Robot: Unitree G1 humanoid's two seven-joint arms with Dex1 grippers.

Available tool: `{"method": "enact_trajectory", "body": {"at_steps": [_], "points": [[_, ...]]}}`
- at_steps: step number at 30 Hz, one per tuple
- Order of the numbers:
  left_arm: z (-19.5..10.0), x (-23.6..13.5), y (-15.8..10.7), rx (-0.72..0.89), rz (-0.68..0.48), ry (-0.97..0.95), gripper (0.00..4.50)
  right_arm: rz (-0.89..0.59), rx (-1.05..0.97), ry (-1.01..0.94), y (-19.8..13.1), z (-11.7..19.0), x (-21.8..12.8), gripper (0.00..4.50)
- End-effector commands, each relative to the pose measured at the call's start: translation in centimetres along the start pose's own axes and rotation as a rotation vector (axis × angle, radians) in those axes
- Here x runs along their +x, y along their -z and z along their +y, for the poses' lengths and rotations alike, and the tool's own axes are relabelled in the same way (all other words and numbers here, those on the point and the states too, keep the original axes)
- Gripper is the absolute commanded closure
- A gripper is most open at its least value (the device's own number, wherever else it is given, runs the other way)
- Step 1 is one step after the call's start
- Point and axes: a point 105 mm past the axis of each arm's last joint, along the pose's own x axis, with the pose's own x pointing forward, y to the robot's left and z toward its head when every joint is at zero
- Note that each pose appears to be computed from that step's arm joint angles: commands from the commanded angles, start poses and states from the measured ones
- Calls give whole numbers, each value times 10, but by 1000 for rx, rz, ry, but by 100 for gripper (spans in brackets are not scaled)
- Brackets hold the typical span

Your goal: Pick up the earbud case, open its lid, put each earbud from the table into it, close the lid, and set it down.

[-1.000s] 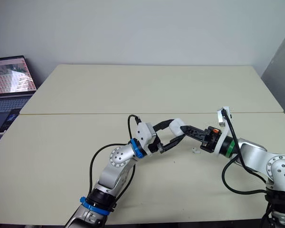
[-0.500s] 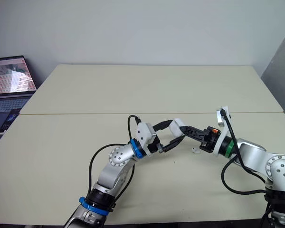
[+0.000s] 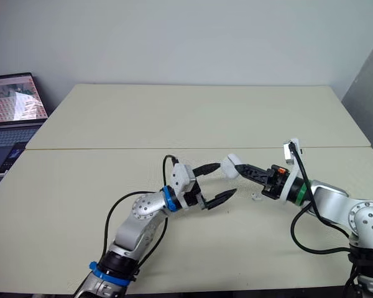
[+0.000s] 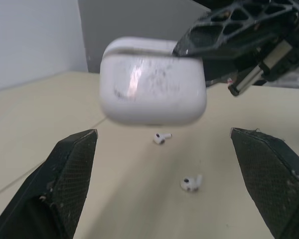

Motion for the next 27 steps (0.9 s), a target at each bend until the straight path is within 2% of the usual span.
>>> {"method": "enact_trajectory", "body": {"at_steps": [1, 5, 8, 17, 27], "points": [[-6, -14, -4, -133, 49, 100, 1, 49, -95, -61, -4, 9, -8, 378], [-19, -22, -10, -320, 130, 274, 1, 180, -182, -123, 12, 14, -13, 378], [-30, -26, -14, -393, 198, 418, 1, 258, -227, -197, 20, 24, -12, 378], [-42, -24, -30, -435, 245, 628, 1, 386, -303, -324, 38, 39, -12, 378], [-44, -23, -31, -435, 223, 656, 1, 438, -330, -339, 45, 39, -15, 378]]}}
